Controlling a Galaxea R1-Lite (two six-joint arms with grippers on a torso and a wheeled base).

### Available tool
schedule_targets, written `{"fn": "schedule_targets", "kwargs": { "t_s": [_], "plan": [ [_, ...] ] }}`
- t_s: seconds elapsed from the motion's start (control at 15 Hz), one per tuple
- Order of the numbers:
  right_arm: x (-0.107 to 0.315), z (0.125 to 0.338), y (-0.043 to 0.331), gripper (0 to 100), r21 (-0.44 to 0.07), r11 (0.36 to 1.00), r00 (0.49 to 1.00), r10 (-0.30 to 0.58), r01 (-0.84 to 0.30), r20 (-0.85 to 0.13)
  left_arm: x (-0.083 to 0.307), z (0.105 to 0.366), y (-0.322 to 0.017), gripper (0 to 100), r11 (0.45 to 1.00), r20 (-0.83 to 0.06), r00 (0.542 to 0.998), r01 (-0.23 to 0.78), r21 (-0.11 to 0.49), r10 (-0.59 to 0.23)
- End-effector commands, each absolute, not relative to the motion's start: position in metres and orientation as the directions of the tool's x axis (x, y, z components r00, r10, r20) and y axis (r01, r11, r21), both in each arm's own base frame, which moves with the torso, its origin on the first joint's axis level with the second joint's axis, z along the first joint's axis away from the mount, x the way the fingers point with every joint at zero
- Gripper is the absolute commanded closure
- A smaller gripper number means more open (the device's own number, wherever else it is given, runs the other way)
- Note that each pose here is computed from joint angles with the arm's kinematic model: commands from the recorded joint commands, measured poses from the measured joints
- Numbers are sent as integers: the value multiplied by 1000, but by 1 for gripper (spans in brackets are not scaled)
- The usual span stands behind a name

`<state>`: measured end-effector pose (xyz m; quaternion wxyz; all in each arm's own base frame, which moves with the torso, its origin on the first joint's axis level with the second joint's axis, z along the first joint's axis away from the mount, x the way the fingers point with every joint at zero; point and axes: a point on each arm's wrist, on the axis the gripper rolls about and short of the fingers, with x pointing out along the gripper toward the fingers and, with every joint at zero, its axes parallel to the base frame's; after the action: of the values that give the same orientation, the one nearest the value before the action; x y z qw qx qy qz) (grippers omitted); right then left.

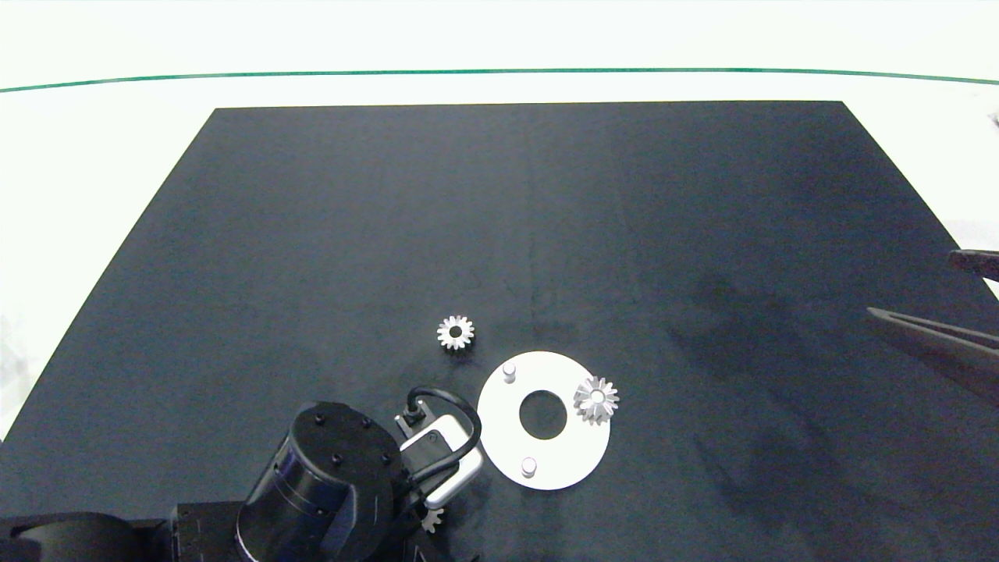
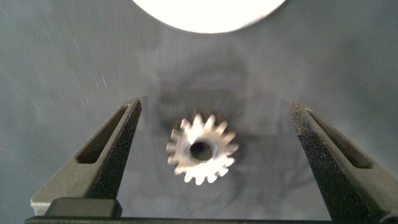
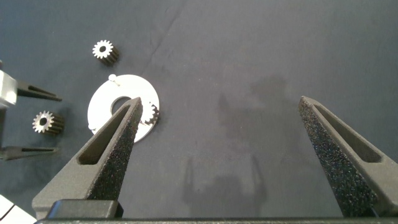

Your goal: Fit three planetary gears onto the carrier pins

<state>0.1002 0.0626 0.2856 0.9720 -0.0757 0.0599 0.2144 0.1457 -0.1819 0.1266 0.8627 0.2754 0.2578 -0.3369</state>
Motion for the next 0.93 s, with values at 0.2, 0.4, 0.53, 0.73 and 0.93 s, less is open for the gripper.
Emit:
{"fn": "schedule_targets", "kwargs": {
  "t_s": [0.2, 0.4, 0.53, 0.73, 0.93],
  "plan": [
    [100, 286, 63, 0, -123, 897, 901, 407, -426, -149, 150, 119, -177, 0, 633, -654, 640, 711, 306, -404],
    [100, 286, 63, 0, -123, 897, 901, 407, -426, -149, 147, 120, -173, 0, 632, -651, 641, 711, 307, -405],
    [100, 286, 63, 0, -124, 896, 901, 407, -426, -149, 146, 120, -171, 0, 633, -651, 642, 710, 307, -404],
    [100, 286, 62, 0, -124, 896, 901, 407, -426, -148, 143, 123, -168, 0, 632, -640, 647, 711, 309, -414],
    [100, 286, 62, 0, -123, 897, 901, 407, -425, -148, 142, 122, -167, 2, 632, -643, 646, 711, 308, -413]
  ]
}}
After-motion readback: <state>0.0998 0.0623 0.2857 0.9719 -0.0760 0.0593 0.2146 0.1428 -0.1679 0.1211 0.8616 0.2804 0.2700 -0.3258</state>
